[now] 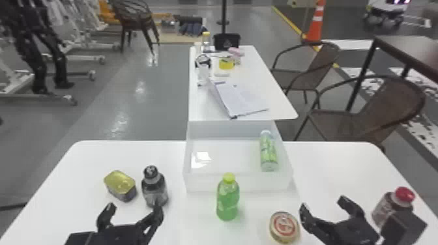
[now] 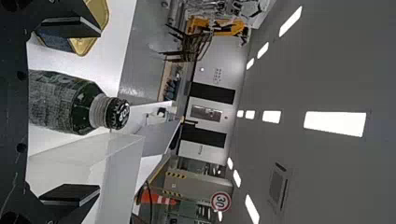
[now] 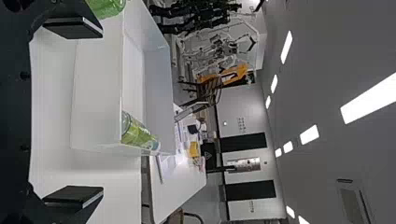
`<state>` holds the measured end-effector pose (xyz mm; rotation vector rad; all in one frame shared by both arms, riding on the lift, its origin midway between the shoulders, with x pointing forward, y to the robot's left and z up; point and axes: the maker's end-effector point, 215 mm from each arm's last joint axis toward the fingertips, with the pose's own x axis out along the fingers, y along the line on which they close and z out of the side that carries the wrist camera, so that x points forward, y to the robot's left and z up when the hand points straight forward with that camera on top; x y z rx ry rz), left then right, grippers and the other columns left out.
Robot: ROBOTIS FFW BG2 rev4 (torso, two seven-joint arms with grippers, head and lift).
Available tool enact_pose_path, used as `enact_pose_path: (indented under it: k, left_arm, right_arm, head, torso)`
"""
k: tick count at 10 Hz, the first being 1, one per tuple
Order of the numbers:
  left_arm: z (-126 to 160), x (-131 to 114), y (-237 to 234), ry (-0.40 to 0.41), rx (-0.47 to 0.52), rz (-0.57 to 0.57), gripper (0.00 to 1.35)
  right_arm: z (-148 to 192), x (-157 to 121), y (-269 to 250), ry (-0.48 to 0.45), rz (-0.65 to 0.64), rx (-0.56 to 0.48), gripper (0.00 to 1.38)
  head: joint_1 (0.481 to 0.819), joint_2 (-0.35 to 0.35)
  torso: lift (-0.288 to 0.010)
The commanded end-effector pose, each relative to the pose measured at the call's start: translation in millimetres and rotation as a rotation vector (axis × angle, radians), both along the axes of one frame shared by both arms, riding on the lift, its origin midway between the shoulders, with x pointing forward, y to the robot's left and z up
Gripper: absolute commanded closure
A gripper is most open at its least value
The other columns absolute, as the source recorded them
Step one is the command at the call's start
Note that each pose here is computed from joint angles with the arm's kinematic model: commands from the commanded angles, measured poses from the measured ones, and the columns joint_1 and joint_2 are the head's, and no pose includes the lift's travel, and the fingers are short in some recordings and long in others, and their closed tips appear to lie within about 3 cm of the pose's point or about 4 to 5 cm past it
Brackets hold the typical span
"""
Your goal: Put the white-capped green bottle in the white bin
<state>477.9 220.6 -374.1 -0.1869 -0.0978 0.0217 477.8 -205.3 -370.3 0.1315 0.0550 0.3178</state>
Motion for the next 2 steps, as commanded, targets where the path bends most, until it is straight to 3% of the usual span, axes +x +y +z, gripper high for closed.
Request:
enact_pose_path:
  k: [1, 2]
  left_arm:
    - [0.2, 0.1, -0.5, 0.0, -0.003, 0.001, 0.13]
    - [0.2, 0.1, -1.3, 0.0, -0.003, 0.0, 0.13]
  right_arm:
    - [1.4, 0.1, 0.3, -0.005, -0.002, 0.001, 0.11]
    - [1.2, 0.1, 0.6, -0.005, -0.002, 0.0, 0.11]
  head:
    - [0.549, 0.0]
    - [0.549, 0.0]
  torso:
    - [-0.1]
    - [-0.1]
